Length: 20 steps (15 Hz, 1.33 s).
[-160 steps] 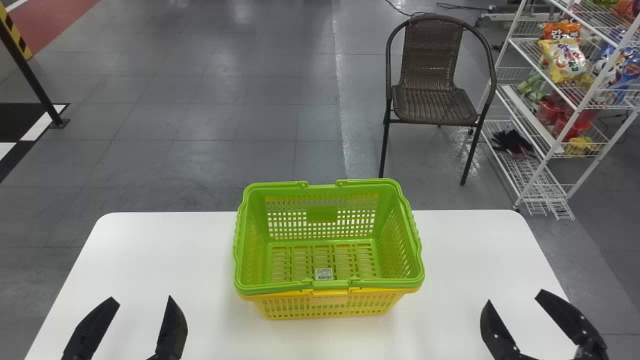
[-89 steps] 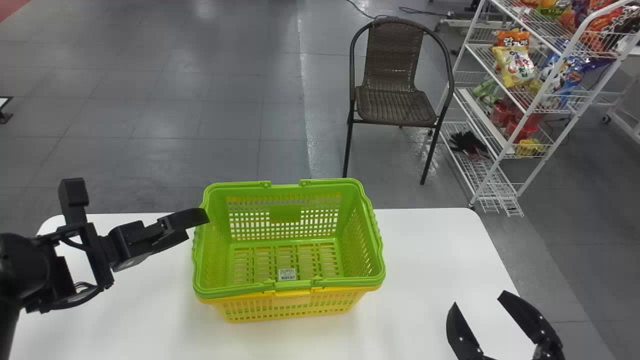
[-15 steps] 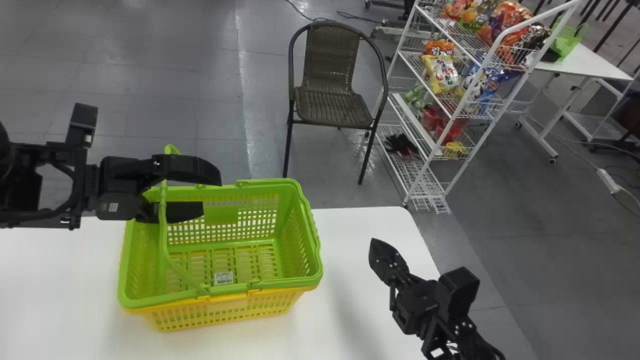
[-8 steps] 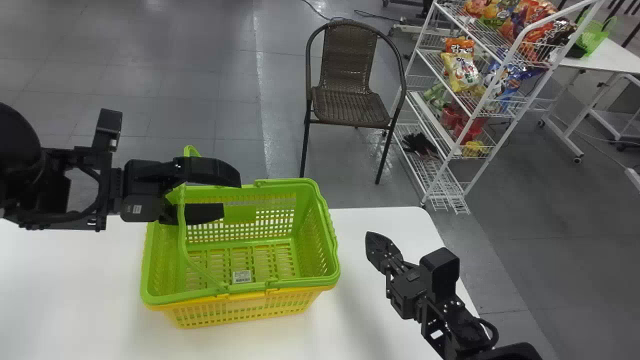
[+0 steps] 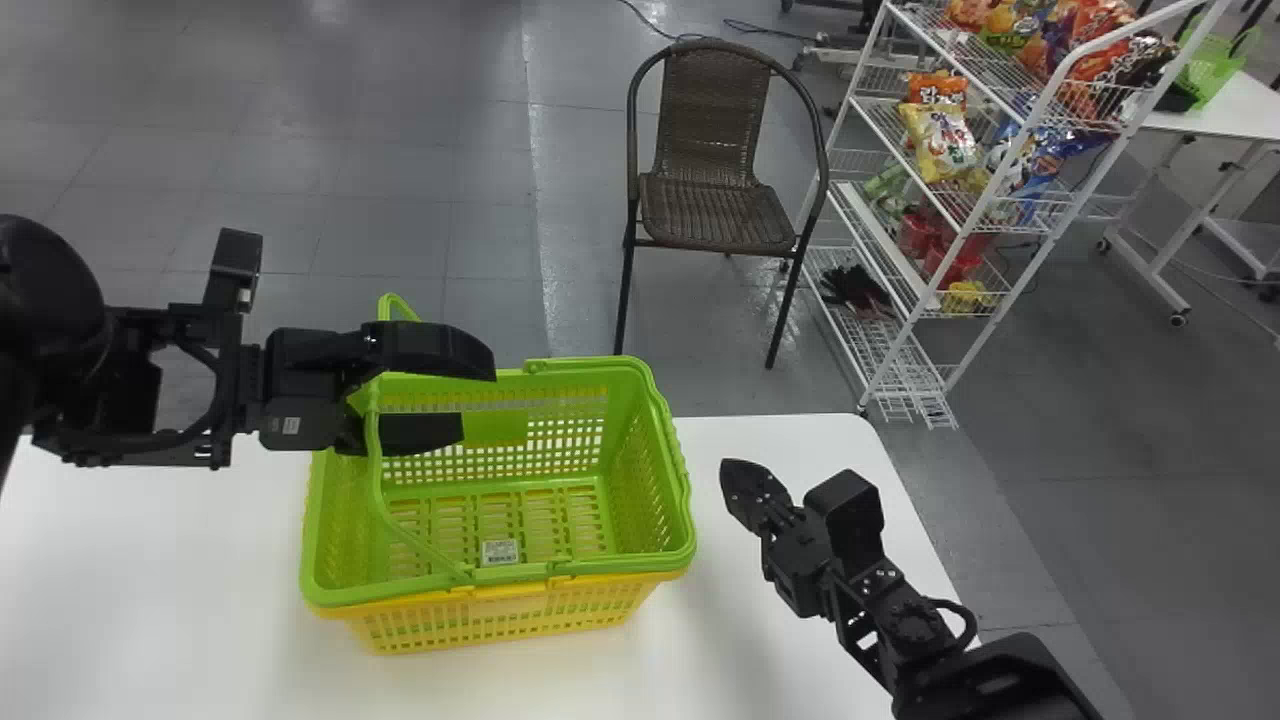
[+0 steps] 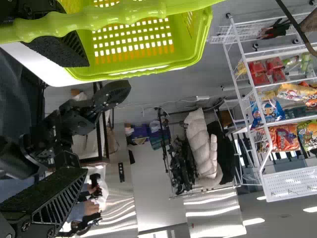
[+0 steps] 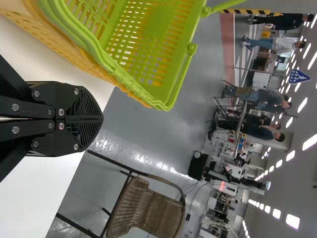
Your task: Grasp handle with right gripper to insert into left gripper then lift and swing left to center
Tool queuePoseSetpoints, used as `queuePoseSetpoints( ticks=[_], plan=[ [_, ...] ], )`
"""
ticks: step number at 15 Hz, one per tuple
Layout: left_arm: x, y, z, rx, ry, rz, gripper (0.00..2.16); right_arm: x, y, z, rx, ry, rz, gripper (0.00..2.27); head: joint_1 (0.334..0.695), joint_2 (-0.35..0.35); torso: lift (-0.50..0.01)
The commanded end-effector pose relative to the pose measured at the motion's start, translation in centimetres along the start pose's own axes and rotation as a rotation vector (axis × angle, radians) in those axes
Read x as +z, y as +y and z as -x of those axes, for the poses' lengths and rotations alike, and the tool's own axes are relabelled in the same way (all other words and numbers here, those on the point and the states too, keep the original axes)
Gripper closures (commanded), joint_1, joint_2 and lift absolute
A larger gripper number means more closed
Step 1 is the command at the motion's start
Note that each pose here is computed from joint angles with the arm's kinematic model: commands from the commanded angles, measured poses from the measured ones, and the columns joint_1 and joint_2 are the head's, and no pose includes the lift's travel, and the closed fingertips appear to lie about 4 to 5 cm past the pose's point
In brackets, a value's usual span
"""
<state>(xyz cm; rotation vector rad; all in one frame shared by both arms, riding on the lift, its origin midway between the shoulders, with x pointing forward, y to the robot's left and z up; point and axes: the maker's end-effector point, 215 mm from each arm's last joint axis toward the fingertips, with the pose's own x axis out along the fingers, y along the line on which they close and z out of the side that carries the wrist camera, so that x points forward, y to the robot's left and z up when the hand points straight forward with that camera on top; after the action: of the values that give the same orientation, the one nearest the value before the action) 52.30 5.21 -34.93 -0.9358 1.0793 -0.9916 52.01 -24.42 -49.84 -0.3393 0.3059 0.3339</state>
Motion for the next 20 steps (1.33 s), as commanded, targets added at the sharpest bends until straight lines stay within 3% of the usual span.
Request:
queuePoseSetpoints(
  ticks=[1,20],
  plan=[
    [0.0,0.0,0.0,0.001,0.0,0.0,0.03,-0.2,0.4,-0.7,0.014,0.013,0.018,2.26,0.695,-0.203,0.0],
    [-0.3,0.2,0.0,-0.005,0.0,0.006,0.04,0.5,2.3,-2.8,0.05,0.023,0.045,2.26,0.695,-0.169,0.0]
  ],
)
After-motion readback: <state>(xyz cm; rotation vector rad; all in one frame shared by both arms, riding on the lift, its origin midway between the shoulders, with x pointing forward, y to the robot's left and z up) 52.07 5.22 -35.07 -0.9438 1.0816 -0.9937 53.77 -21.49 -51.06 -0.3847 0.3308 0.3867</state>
